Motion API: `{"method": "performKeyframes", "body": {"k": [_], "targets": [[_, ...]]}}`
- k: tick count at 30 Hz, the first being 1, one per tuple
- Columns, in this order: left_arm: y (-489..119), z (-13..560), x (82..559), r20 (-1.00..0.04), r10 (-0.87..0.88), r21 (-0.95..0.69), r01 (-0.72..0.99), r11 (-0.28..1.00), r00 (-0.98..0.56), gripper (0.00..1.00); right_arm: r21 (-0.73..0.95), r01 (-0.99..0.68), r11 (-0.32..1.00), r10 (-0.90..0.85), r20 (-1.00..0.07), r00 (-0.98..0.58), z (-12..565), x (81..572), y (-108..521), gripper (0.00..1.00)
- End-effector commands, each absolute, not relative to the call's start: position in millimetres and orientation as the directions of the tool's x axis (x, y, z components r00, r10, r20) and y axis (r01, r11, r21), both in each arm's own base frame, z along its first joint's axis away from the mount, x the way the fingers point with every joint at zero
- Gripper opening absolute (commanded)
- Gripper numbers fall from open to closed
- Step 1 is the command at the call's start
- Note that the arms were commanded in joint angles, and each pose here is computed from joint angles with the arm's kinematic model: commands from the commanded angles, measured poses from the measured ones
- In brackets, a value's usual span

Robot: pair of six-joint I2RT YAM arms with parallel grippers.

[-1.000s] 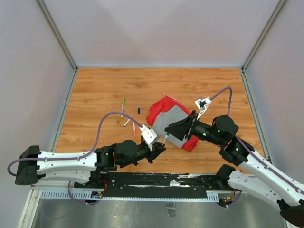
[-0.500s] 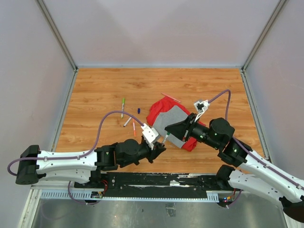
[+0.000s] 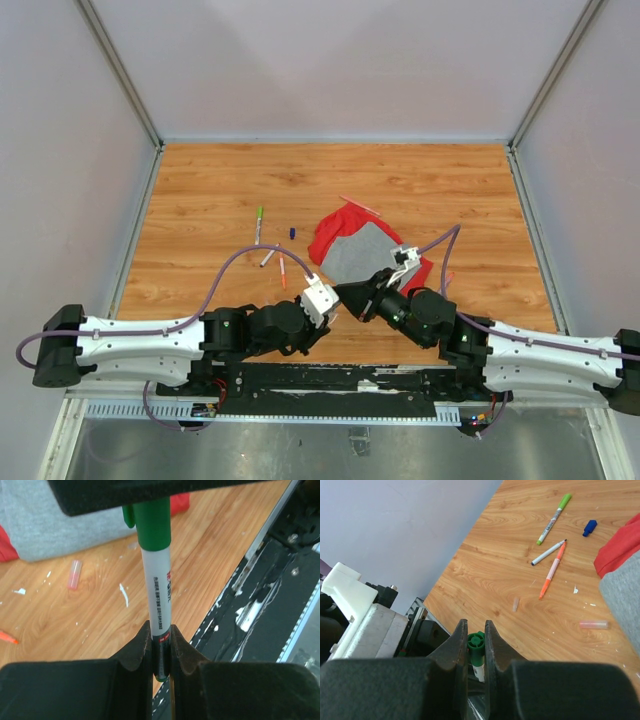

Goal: Insert the pens into the pen caps
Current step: Press the pen cap onto the pen.

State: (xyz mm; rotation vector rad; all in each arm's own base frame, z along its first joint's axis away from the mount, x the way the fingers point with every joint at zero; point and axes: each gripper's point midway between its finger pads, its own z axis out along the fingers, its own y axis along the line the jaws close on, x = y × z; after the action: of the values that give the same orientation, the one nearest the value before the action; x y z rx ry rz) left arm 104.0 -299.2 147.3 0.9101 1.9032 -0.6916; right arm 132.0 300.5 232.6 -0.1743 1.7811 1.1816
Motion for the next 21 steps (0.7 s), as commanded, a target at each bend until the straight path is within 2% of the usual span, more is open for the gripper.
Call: {"method": "performKeyframes", "body": {"k": [1,8,16,19,21], "targets": [[-340.2,360.6,127.9,-0.929,-0.333,-0.312,0.818,0.483,-0.158,0.01,0.600,-0.602,0.527,-0.049,-0.685,-0.726,128.7,52.1,308.6,0.01],[-343.6,350.1,128.7,-0.938,-0.300,-0.311,0.812,0.495,-0.176,0.01,0.586,-0.601,0.544,0.015,-0.723,-0.690,145.7,64.7,301.1,0.00],[-348.1,309.5,133.8,-0.935,-0.212,-0.356,0.748,0.561,-0.285,0.01,0.484,-0.609,0.628,0.139,-0.840,-0.524,208.0,112.0,280.6,0.01],[-346.8,296.1,134.0,-0.935,-0.183,-0.353,0.736,0.577,-0.305,0.00,0.454,-0.603,0.657,0.167,-0.867,-0.470,235.4,129.0,270.3,0.05],[-346.0,287.0,133.3,-0.936,-0.162,-0.346,0.735,0.583,-0.312,0.00,0.443,-0.607,0.660,0.189,-0.880,-0.436,252.7,137.3,266.1,0.11]]}}
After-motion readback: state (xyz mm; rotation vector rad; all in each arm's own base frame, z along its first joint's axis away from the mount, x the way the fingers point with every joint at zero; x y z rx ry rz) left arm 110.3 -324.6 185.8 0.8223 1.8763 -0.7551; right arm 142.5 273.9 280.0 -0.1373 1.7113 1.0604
